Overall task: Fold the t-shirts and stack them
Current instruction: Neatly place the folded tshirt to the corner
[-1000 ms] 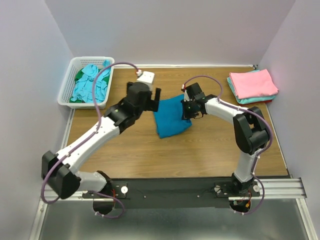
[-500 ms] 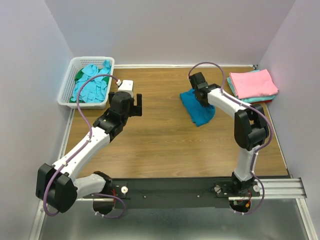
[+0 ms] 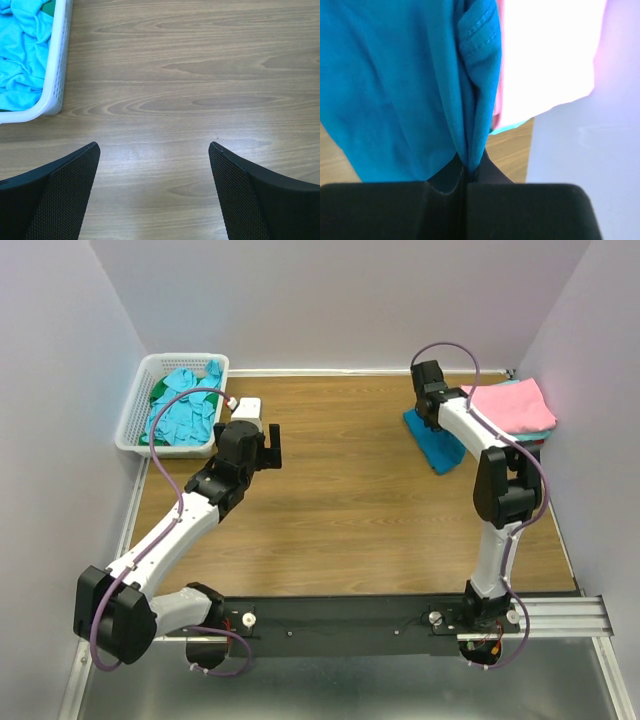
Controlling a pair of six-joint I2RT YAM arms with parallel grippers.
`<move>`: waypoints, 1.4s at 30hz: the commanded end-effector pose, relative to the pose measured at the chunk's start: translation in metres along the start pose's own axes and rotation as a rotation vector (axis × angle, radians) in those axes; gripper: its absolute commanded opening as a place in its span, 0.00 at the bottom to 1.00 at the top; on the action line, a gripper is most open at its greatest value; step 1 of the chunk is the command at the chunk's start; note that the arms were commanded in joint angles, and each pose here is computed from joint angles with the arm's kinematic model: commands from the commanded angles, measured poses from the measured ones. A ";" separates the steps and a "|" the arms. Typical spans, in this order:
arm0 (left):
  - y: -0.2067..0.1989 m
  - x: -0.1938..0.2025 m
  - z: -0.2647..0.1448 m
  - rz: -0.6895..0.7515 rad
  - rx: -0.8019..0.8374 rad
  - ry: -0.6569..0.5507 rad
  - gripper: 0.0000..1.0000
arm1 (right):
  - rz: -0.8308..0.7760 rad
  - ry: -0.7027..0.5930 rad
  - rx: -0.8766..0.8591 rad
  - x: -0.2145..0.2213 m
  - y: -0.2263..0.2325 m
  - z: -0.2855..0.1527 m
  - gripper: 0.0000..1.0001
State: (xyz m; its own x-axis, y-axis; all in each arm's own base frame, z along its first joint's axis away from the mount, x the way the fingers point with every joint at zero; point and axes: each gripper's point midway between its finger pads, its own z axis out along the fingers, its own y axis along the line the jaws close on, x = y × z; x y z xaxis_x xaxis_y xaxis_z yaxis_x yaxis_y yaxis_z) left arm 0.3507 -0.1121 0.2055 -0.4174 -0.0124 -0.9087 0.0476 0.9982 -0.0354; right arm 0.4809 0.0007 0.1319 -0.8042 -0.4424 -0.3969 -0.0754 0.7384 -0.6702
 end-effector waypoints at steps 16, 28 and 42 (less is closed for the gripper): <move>-0.009 0.016 0.012 -0.015 0.034 0.036 0.95 | 0.254 -0.094 0.056 -0.038 -0.109 0.018 0.01; -0.013 0.039 0.027 0.013 0.033 0.124 0.95 | 0.460 -0.025 0.062 0.002 -0.162 0.086 0.01; -0.016 0.066 0.044 0.041 0.022 0.219 0.95 | 0.473 0.095 0.328 0.026 -0.167 0.160 0.29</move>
State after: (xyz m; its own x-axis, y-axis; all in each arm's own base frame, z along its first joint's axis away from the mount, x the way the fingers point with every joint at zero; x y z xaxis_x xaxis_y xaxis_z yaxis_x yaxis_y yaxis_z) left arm 0.3587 -0.1269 0.1247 -0.5963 0.0575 -0.8007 0.0855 0.9963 0.0079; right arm 0.5586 -0.1973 0.1018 -0.8153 -0.0605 -0.5759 0.3455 0.7473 -0.5676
